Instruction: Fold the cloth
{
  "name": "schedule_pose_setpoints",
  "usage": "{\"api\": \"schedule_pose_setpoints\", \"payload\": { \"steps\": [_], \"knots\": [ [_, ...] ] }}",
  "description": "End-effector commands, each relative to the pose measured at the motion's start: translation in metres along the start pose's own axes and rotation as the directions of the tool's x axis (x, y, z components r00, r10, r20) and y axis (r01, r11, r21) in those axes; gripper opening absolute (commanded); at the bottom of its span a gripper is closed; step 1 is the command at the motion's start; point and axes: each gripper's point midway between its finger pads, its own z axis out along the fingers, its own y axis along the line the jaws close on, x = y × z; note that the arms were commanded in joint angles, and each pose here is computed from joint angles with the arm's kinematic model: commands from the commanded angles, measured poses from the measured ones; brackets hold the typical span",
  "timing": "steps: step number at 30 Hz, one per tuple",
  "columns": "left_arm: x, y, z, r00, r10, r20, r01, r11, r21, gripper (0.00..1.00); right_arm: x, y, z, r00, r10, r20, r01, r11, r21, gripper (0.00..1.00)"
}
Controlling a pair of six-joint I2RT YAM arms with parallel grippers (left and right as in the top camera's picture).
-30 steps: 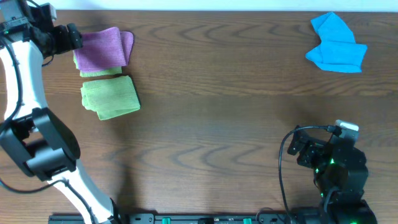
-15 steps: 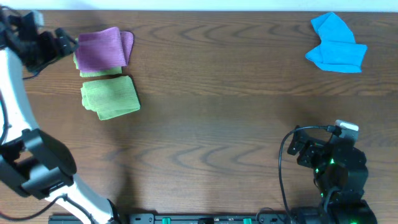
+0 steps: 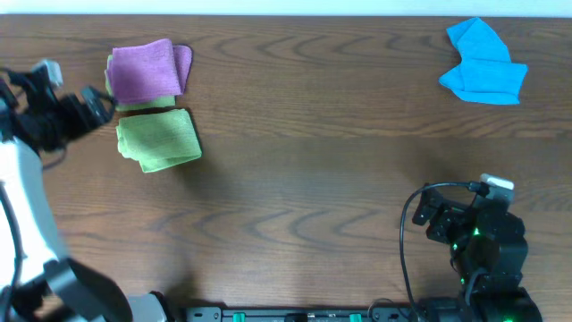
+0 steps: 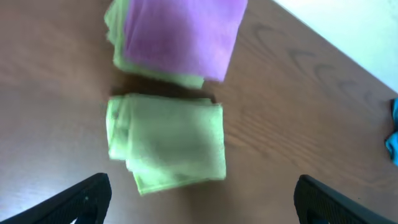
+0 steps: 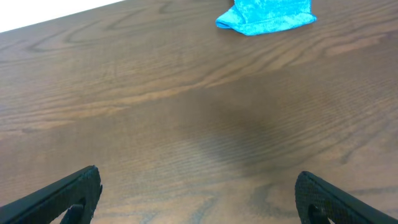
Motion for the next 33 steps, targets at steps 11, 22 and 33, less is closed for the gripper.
{"api": "schedule_pose_setpoints", "payload": {
  "steps": [11, 22, 33],
  "knots": [
    [0.089, 0.029, -0.003, 0.993, -0.118, 0.025, 0.119, 0.989, -0.09, 0.95, 0.0, 0.002, -0.001, 1.0, 0.009, -0.001, -0.009, 1.0, -0.007, 0.99],
    [0.092, 0.065, -0.003, 0.958, -0.252, 0.138, 0.249, 0.968, 0.04, 0.95, 0.0, 0.002, -0.001, 1.0, 0.009, 0.002, -0.009, 1.0, -0.008, 0.99],
    [0.102, 0.097, 0.038, 0.944, -0.325, 0.058, 0.322, 0.945, 0.063, 0.95, 0.0, 0.002, -0.001, 1.0, 0.009, 0.002, -0.009, 1.0, -0.008, 0.99]
  ]
}}
